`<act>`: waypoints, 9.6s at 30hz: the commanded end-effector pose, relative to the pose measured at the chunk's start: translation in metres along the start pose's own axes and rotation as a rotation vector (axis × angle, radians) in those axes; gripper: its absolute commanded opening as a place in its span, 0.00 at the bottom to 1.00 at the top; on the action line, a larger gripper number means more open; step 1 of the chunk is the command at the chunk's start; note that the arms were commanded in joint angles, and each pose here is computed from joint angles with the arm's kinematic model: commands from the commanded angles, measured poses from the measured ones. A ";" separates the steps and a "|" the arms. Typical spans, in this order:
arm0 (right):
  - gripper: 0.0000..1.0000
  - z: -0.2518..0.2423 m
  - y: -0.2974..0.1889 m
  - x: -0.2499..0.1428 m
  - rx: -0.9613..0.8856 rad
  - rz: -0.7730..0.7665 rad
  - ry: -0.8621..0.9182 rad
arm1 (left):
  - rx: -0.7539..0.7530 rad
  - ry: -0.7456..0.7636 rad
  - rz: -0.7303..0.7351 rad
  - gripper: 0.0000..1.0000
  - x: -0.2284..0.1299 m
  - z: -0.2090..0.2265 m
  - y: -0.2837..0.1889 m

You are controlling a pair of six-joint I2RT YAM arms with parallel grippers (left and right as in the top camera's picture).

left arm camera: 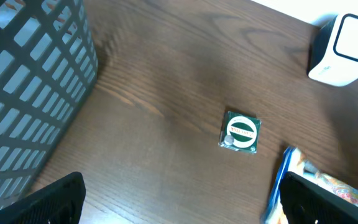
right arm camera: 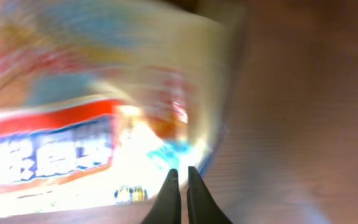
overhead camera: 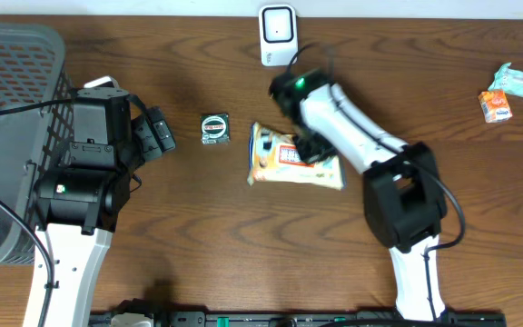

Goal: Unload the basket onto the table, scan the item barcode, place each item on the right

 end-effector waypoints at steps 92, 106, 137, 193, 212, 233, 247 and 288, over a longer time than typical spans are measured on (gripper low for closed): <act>0.01 -0.134 -0.090 0.004 0.555 -0.675 0.013 | 0.005 0.009 -0.009 0.98 0.001 0.001 -0.002; 0.65 -0.113 -0.090 0.006 0.457 -0.606 0.048 | 0.005 0.009 -0.009 0.98 0.001 0.001 -0.002; 0.01 -0.090 0.095 0.055 1.079 -0.367 -0.042 | 0.005 0.009 -0.009 0.97 0.001 0.001 -0.002; 0.45 0.042 -0.123 0.000 0.556 -0.579 -0.230 | 0.005 0.009 -0.009 0.98 0.001 0.001 -0.002; 0.99 0.085 -0.010 0.038 0.758 -0.468 -0.303 | 0.005 0.009 -0.009 0.98 0.001 0.001 -0.002; 0.01 0.038 -0.007 0.052 0.971 -0.500 -0.223 | 0.005 0.009 -0.009 0.98 0.001 0.001 -0.002; 0.01 -0.147 -0.042 -0.008 0.582 -0.619 0.134 | 0.005 0.009 -0.009 0.98 0.001 0.001 -0.002; 0.80 0.045 -0.016 0.032 -0.093 -0.403 -0.033 | 0.005 0.009 -0.009 0.98 0.001 0.001 -0.002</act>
Point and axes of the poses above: each gripper's point midway between its finger pads, its own y axis out along the fingers, its own z axis along the line the jaws close on, x = y × z, the point moved 9 cm from there along -y, back along the fingers, and after that the axes turned 7 degrees about -y, right-handed, at the moved point
